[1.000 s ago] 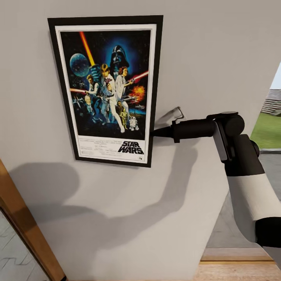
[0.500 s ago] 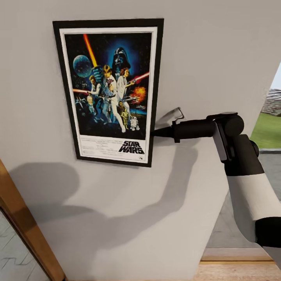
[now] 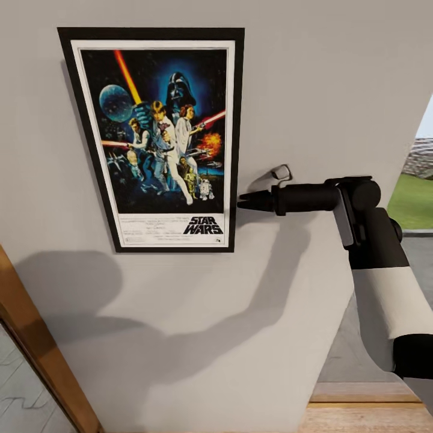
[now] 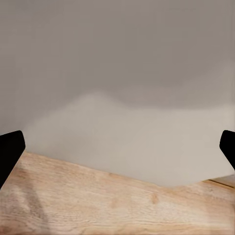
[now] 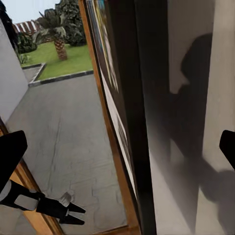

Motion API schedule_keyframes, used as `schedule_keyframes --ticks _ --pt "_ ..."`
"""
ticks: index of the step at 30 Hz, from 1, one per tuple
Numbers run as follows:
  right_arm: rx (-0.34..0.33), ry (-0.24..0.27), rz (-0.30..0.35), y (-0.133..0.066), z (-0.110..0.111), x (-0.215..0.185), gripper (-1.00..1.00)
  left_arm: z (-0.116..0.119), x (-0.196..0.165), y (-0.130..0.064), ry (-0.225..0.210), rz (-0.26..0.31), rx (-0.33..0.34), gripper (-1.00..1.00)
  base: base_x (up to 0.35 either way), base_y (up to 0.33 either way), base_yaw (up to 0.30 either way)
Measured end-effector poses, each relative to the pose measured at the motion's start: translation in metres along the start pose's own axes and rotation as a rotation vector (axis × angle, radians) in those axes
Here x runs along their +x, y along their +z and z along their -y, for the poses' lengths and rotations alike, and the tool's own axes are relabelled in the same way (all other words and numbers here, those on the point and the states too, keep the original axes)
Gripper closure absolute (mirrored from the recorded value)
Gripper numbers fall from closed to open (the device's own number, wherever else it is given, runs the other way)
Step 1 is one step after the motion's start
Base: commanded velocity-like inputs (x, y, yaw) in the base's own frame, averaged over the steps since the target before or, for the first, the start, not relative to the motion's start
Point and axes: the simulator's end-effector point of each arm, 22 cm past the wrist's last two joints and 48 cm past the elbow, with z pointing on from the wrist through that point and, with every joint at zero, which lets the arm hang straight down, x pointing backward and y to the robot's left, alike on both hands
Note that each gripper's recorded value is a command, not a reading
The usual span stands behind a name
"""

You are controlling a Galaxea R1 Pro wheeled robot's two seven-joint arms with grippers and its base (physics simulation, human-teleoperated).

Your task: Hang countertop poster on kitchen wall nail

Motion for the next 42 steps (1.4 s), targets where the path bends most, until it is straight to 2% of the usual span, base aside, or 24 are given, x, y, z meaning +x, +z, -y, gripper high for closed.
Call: schedule_keyframes --ticks 4,7,10,20,22,25,26,27,31,39,41,42 --pt "0.001 -0.001 0.002 0.000 0.000 0.000 -1.00 0.000 0.000 0.000 0.000 0.000 0.000 -1.00 -0.016 -0.013 0.000" --pt "0.092 -0.012 0.003 -0.001 0.017 -0.003 -1.00 0.000 0.000 0.000 0.001 -0.001 0.000 -1.00 -0.158 -0.115 0.000" --pt "0.122 0.024 -0.011 -0.002 0.033 0.006 -1.00 -0.001 0.000 0.001 0.000 -0.002 -0.002 -1.00 -0.184 -0.128 0.000" --pt "0.117 0.021 -0.011 -0.001 0.031 0.006 -1.00 -0.001 0.000 0.000 0.001 -0.001 -0.001 -1.00 -0.161 -0.022 0.000" --pt "0.111 -0.006 -0.009 0.000 0.024 0.002 -1.00 -0.001 0.000 0.000 0.001 -0.001 0.000 -1.00 -0.313 0.000 0.000" --pt "0.099 -0.005 -0.012 0.001 0.020 0.008 -1.00 -0.001 -0.002 0.000 0.002 0.001 -0.002 -1.00 -0.283 0.000 0.000" --pt "0.086 0.003 -0.015 0.002 0.015 0.017 -1.00 -0.002 -0.003 0.000 0.004 0.003 -0.001 -1.00 -0.040 0.000 0.000" --pt "0.060 0.043 -0.028 0.006 0.004 0.055 -1.00 -0.002 -0.004 -0.001 0.005 0.007 0.000 -1.00 -0.032 0.000 0.000" --pt "0.043 0.130 -0.051 0.011 -0.004 0.120 -1.00 -0.001 -0.007 -0.001 0.008 0.011 0.002 -1.00 -0.018 0.000 0.000" --pt "0.021 0.203 -0.069 0.015 -0.032 0.245 -1.00 0.000 -0.011 0.000 0.011 0.022 0.002 -1.00 -0.004 0.000 0.000" --pt "0.019 0.234 -0.081 0.012 -0.046 0.288 -1.00 -0.002 -0.012 0.000 0.011 0.024 -0.011 -1.00 0.000 0.000 0.000" --pt "0.024 0.248 -0.099 0.005 -0.058 0.324 -1.00 -0.006 -0.012 0.000 0.011 0.025 -0.030 -1.00 0.000 0.000 0.000"
